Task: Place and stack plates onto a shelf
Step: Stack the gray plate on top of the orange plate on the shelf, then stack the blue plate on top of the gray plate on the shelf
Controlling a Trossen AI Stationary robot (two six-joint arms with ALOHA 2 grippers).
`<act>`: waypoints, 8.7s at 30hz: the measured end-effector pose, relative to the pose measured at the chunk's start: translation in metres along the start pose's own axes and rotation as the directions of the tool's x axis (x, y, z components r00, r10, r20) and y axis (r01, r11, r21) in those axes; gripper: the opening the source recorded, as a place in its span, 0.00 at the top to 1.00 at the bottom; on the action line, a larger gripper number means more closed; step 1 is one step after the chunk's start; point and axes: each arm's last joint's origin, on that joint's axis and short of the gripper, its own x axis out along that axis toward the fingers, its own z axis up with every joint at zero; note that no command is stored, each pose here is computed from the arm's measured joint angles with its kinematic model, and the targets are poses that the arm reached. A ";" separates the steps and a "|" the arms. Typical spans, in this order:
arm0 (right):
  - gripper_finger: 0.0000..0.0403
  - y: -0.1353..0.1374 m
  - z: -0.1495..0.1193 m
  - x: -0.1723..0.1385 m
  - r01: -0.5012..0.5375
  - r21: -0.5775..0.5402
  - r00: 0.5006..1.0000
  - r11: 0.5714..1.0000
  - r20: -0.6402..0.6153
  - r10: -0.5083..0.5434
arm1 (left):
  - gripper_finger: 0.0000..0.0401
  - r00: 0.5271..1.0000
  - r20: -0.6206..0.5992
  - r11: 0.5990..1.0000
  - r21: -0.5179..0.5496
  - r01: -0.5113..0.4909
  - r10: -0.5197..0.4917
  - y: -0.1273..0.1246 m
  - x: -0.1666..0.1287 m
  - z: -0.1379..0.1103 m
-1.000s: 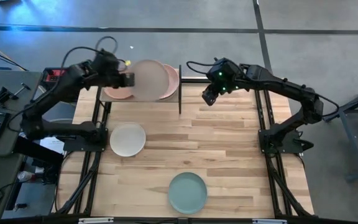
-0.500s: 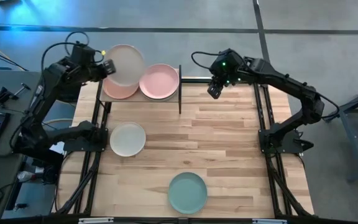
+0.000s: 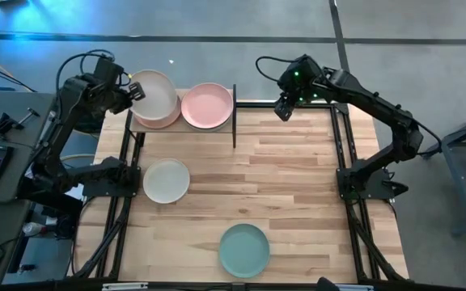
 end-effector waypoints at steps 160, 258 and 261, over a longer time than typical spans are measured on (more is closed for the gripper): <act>0.60 0.315 -0.129 0.053 -0.122 0.157 0.869 0.980 -0.460 0.182 | 0.83 0.764 -0.631 0.461 0.643 0.612 -0.134 -0.078 -0.046 -0.217; 1.00 0.326 -0.114 0.099 0.137 0.050 0.805 0.989 -0.587 -0.082 | 0.71 0.840 -0.542 0.334 0.797 0.503 0.030 -0.127 0.021 -0.255; 1.00 0.316 -0.103 0.100 0.134 0.068 0.811 0.989 -0.581 -0.070 | 0.71 0.842 -0.539 0.326 0.801 0.503 0.027 -0.128 0.023 -0.251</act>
